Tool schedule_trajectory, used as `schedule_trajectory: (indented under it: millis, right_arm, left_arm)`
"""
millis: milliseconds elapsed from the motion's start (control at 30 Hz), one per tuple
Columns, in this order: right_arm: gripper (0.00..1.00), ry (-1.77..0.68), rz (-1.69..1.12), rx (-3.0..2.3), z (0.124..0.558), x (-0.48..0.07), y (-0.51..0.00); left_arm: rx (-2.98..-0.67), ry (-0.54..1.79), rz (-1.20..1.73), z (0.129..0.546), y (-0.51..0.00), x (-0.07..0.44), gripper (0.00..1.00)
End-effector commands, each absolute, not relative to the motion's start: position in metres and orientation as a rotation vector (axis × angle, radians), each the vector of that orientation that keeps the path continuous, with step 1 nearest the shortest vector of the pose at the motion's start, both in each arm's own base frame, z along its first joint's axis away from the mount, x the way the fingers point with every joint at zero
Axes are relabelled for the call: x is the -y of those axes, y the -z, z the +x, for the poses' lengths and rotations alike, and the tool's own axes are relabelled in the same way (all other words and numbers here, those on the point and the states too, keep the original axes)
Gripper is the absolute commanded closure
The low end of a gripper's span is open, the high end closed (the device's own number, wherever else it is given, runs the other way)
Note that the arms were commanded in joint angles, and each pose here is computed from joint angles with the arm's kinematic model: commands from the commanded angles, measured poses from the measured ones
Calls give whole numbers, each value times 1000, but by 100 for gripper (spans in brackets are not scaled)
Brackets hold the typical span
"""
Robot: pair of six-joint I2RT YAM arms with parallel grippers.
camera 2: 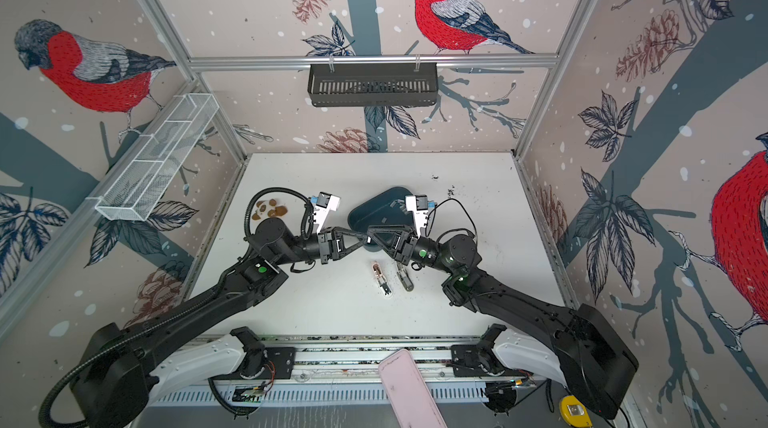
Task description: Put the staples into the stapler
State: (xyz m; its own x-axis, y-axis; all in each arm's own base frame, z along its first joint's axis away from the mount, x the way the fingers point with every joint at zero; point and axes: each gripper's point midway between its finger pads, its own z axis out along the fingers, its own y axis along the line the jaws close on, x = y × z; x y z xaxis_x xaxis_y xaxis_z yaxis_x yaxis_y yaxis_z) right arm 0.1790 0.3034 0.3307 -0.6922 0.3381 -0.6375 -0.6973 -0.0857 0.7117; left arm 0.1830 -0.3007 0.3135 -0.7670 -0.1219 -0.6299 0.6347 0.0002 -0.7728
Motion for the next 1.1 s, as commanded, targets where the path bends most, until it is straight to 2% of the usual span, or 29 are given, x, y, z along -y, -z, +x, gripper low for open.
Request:
schedule_trajectory:
  millis: [0,300,500,633,667,733,967,1067]
  right_arm:
    - [79,-1851,-430,-1459,177,-304,-332]
    - [87,-1848,-428,-1464,177,-303,-330]
    - [87,-1847,-424,-1466,178,-302,-329]
    - [87,-1846,-424,-1471,178,-302,-328]
    - [87,-1844,-425,-1472,178,-302,-328]
    - [87,-1842,-422,-1475,178,-302,-327]
    - [87,-1814,-412,-1514,180,-300,-317]
    - [87,-1730,-414,-1597,184,-300,-300]
  left_arm:
    - [-1668,1826,563,180,-327,299,100]
    - [-1675,1817,558,181,-326,299,100]
    - [-1678,1812,552,182,-324,299,100]
    - [-1684,1805,544,183,-325,298,70]
    - [-1684,1803,543,184,-325,298,67]
    - [-1694,1796,537,185,-323,296,64]
    - [-1748,1728,479,191,-313,278,65]
    - [-1814,1634,444,196,-301,265,64]
